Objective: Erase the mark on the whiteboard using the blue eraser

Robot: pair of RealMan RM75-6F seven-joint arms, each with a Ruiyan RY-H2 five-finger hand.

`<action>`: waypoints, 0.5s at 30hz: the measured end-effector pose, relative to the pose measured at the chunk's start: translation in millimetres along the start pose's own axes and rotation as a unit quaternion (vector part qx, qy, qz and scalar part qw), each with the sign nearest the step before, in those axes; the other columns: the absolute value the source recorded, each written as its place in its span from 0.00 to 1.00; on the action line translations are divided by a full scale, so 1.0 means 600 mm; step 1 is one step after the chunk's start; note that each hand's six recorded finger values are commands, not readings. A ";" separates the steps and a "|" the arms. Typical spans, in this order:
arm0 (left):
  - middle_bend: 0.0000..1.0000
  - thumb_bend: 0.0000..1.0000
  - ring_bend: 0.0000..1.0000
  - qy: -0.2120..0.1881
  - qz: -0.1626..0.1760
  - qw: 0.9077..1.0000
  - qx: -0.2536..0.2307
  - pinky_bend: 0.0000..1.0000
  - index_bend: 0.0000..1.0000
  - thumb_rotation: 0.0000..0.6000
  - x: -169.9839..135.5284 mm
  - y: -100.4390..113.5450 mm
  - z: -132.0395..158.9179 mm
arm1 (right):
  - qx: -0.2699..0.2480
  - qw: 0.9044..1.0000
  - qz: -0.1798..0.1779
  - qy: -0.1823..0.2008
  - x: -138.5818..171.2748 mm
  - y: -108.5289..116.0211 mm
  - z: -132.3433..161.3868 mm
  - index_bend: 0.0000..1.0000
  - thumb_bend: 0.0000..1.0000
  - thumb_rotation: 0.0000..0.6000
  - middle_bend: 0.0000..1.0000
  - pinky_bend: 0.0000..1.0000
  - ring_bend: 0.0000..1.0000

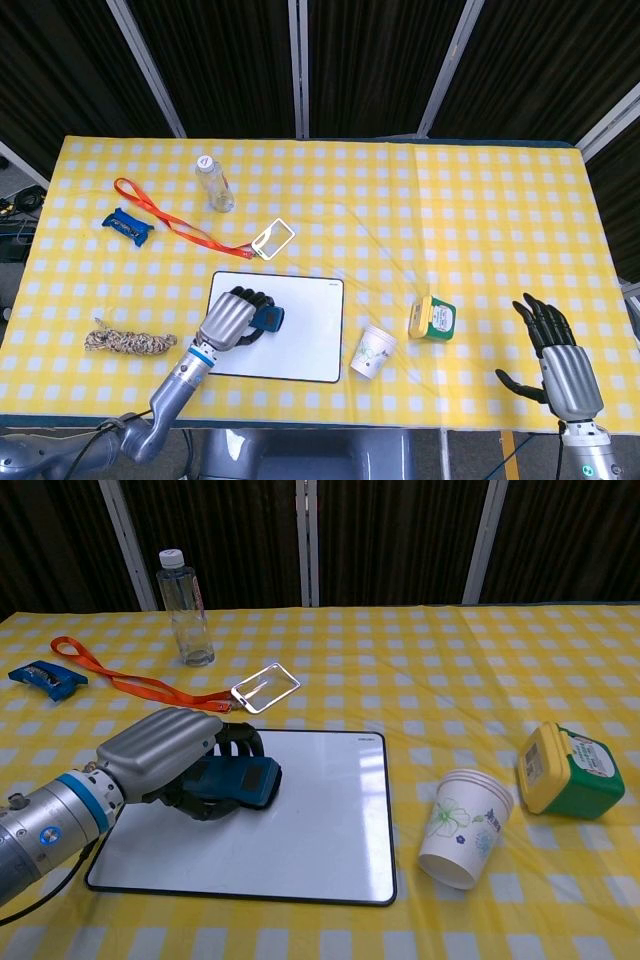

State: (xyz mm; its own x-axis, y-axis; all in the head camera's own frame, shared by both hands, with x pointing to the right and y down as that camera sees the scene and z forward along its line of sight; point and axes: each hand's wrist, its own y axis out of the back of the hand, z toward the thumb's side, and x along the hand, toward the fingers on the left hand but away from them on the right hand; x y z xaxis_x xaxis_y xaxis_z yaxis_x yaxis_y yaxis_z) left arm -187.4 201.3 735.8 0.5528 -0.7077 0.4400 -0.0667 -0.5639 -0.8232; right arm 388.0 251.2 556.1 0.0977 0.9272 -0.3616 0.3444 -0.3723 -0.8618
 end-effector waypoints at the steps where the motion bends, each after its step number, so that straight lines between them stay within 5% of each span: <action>1: 0.59 0.62 0.56 -0.004 0.000 1.000 -0.001 0.54 0.78 1.00 0.001 -0.001 0.007 | 0.000 1.000 0.000 0.000 0.000 0.000 0.000 0.00 0.06 1.00 0.00 0.00 0.00; 15: 0.59 0.62 0.56 -0.017 -0.002 1.000 0.010 0.54 0.78 1.00 0.014 -0.005 0.042 | -0.001 1.000 -0.002 0.000 0.000 0.003 0.000 0.00 0.06 1.00 0.00 0.00 0.00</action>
State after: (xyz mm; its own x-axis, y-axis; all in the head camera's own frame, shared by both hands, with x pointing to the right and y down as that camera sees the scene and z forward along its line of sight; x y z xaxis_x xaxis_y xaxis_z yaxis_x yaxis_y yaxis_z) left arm -161.8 207.9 732.8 0.5808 -0.6908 0.4307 -0.0480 -0.5572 -0.8290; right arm 388.4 250.6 554.5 0.0968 0.9291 -0.3570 0.3473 -0.3677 -0.8627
